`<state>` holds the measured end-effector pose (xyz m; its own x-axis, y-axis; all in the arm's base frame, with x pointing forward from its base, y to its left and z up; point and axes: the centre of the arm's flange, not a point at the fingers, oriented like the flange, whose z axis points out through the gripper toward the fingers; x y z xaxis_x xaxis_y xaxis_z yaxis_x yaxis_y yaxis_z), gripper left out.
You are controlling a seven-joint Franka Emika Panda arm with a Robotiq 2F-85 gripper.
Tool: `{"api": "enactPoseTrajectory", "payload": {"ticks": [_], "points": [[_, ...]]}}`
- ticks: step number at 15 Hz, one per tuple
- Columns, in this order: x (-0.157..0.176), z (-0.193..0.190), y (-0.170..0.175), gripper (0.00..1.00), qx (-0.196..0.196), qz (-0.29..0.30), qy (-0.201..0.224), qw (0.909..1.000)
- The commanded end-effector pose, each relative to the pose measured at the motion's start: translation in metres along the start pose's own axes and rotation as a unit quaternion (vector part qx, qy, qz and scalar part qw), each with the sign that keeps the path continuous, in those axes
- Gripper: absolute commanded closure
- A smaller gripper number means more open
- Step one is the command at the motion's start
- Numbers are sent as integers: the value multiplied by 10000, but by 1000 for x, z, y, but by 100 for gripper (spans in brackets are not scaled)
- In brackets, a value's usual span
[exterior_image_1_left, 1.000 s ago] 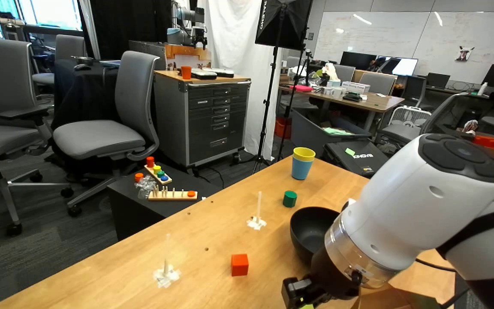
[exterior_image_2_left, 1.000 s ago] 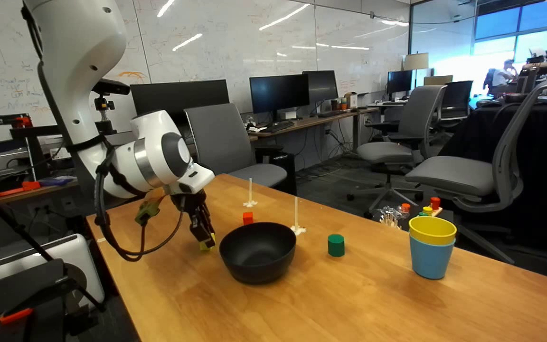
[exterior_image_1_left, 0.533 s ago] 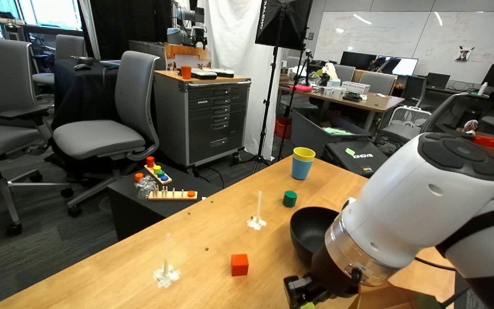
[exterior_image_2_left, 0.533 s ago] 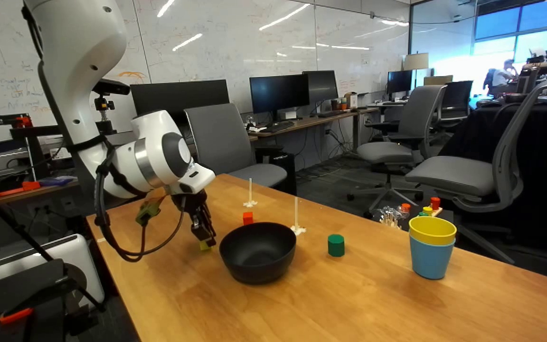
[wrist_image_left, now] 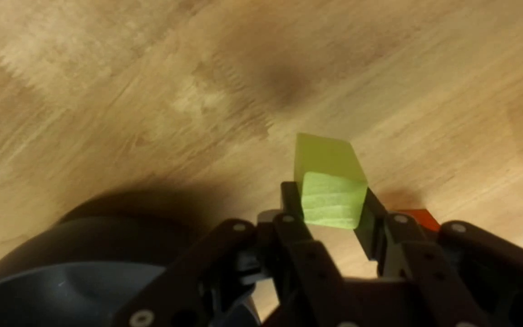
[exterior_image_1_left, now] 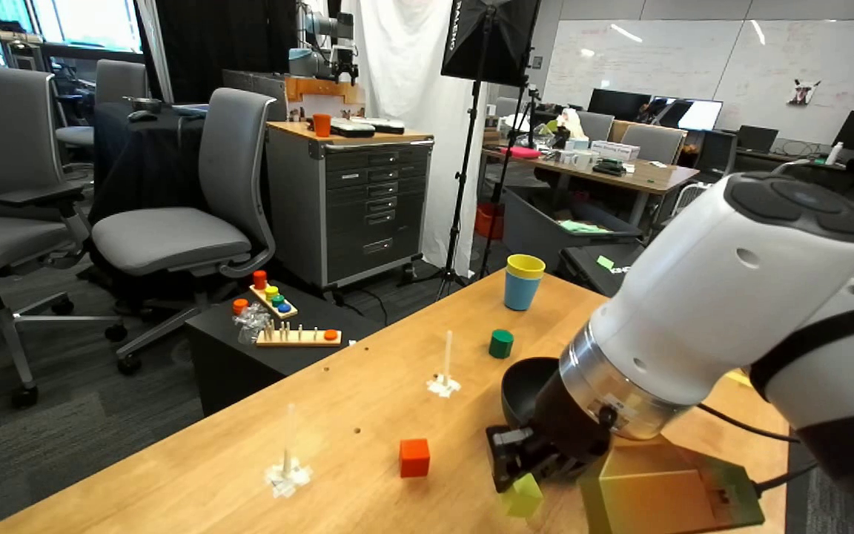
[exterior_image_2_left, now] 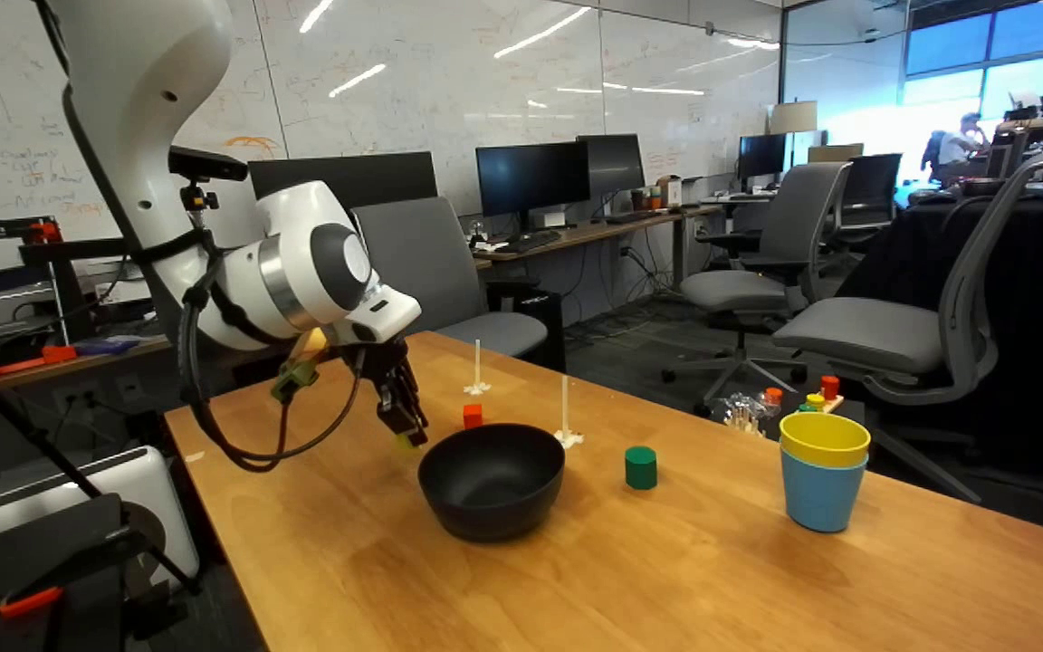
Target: Put the blocks into the bowl
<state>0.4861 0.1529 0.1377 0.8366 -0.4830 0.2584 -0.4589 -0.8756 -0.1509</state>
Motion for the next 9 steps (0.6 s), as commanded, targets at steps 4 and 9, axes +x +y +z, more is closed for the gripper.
{"api": "enactPoseTrajectory", "payload": {"ticks": [4,9], "points": [[51,-73,-18,92,-145,14,677,9976],[99,-94,-9,91,-613,1,1289,9898]]}}
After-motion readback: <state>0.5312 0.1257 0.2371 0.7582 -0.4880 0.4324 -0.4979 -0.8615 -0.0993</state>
